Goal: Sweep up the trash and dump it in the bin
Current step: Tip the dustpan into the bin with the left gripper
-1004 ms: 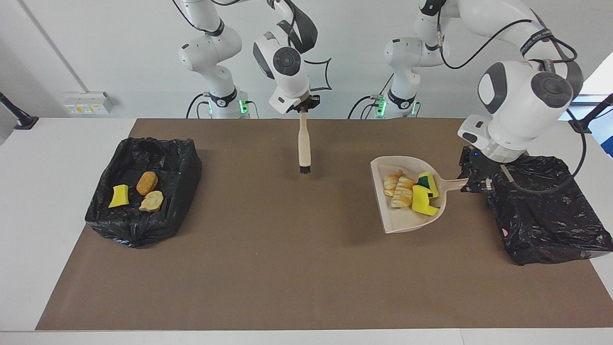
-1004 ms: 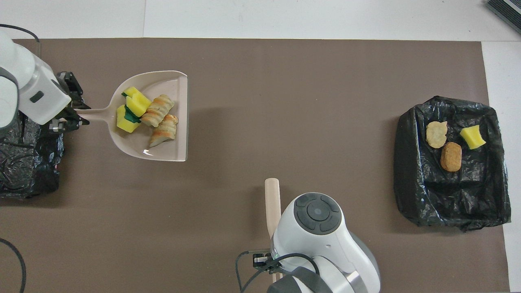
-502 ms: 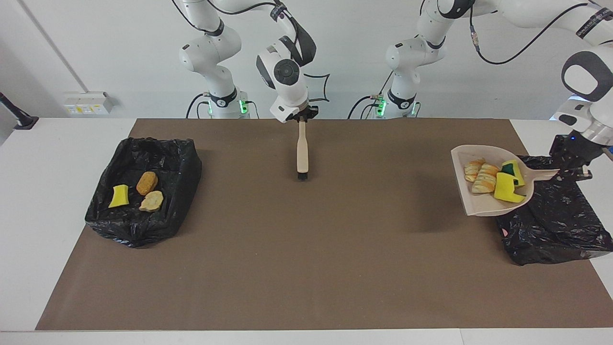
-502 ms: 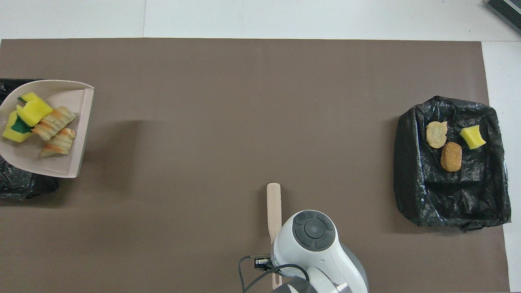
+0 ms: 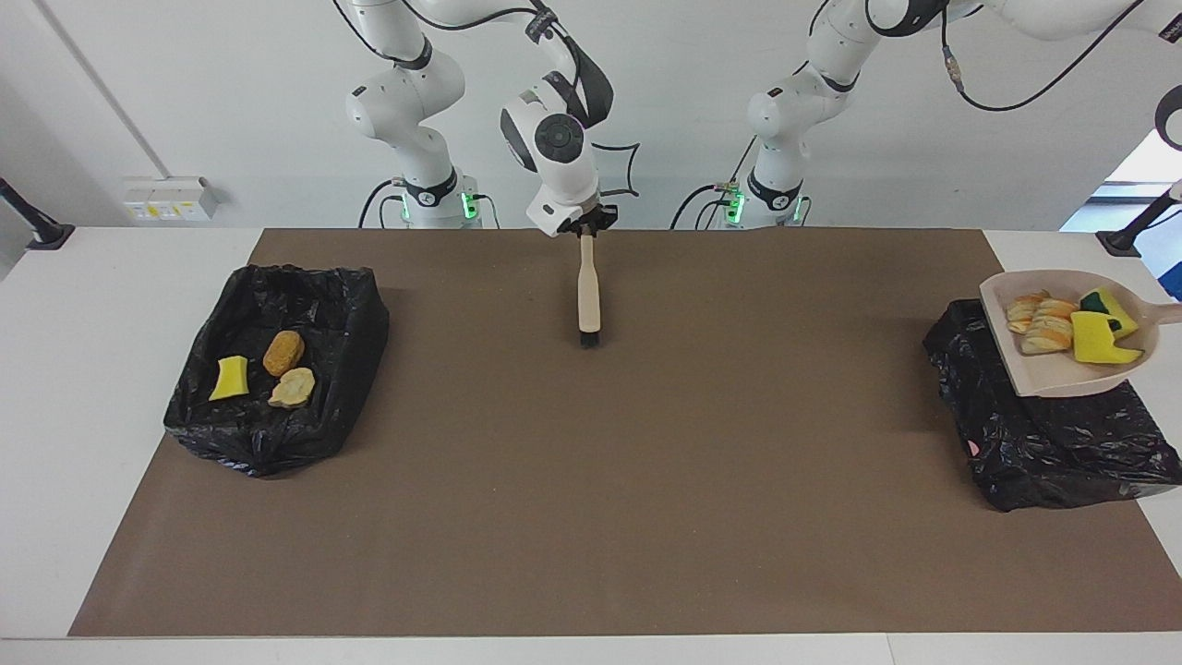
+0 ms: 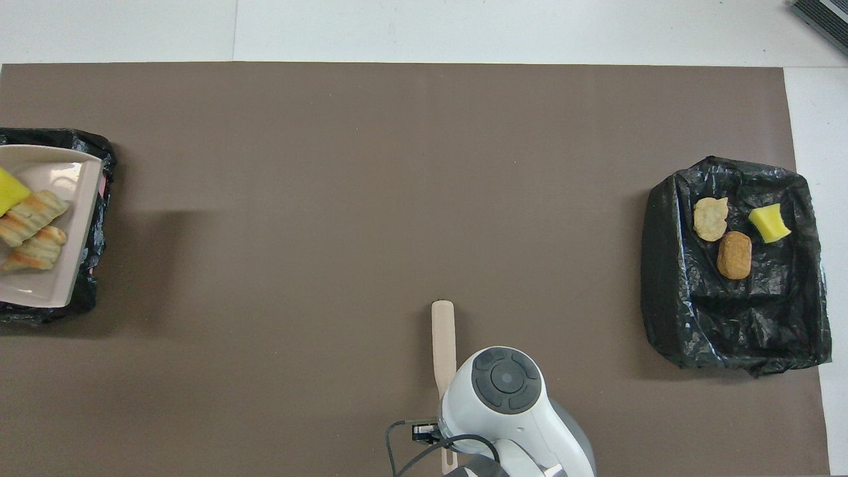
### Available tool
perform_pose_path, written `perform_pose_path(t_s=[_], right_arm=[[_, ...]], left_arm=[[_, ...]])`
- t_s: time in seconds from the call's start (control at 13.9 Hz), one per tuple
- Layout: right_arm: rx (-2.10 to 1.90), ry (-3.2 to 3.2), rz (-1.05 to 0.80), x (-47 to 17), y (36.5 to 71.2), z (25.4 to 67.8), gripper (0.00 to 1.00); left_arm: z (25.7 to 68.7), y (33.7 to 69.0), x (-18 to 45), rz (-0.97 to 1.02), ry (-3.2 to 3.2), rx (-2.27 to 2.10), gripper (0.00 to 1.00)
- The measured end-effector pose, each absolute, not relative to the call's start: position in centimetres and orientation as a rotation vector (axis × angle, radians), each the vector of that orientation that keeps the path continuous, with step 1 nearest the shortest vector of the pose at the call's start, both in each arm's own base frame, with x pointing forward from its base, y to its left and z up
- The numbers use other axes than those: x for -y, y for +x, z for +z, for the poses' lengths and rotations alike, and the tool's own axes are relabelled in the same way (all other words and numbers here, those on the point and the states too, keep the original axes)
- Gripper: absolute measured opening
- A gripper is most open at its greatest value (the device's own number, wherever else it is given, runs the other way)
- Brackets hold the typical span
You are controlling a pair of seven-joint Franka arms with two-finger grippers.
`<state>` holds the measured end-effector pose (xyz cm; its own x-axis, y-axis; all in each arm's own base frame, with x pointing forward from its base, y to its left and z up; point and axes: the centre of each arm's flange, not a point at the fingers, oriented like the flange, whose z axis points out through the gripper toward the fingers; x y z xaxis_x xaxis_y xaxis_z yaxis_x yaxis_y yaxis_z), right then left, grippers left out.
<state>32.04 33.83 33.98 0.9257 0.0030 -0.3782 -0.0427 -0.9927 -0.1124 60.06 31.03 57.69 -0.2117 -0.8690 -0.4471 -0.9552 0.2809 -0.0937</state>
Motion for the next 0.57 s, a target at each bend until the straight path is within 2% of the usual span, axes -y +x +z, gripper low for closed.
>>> perform_pose_path(t_s=[0.07,0.14,0.29,0.43,0.5,0.57], right_arm=[[-0.033,-2.968,0.586,-33.9,32.1,33.7,0.26],[-0.034,-2.969,0.587,-33.9,32.1,33.6,0.33],[-0.034,-2.968,0.584,-33.9,32.2,33.7,0.58],[-0.033,-2.963,0.56,-34.2,32.7,34.2,0.78],[-0.03,-2.961,0.523,-34.3,33.5,34.8,0.9],[-0.021,-2.967,0.474,-34.3,34.5,35.6,0.99]], left_arm=[[57.5,60.1,-31.2,0.332,-1.625,-2.118,0.31],[57.1,60.3,-31.1,0.395,-1.619,-2.089,0.31],[55.9,60.9,-29.3,0.538,-1.628,-1.974,0.31],[55.1,60.8,-27.6,0.615,-1.619,-1.899,0.31],[54.9,60.3,-27.3,0.648,-1.605,-1.887,0.31],[55.0,59.9,-27.3,0.678,-1.587,-1.877,0.31]])
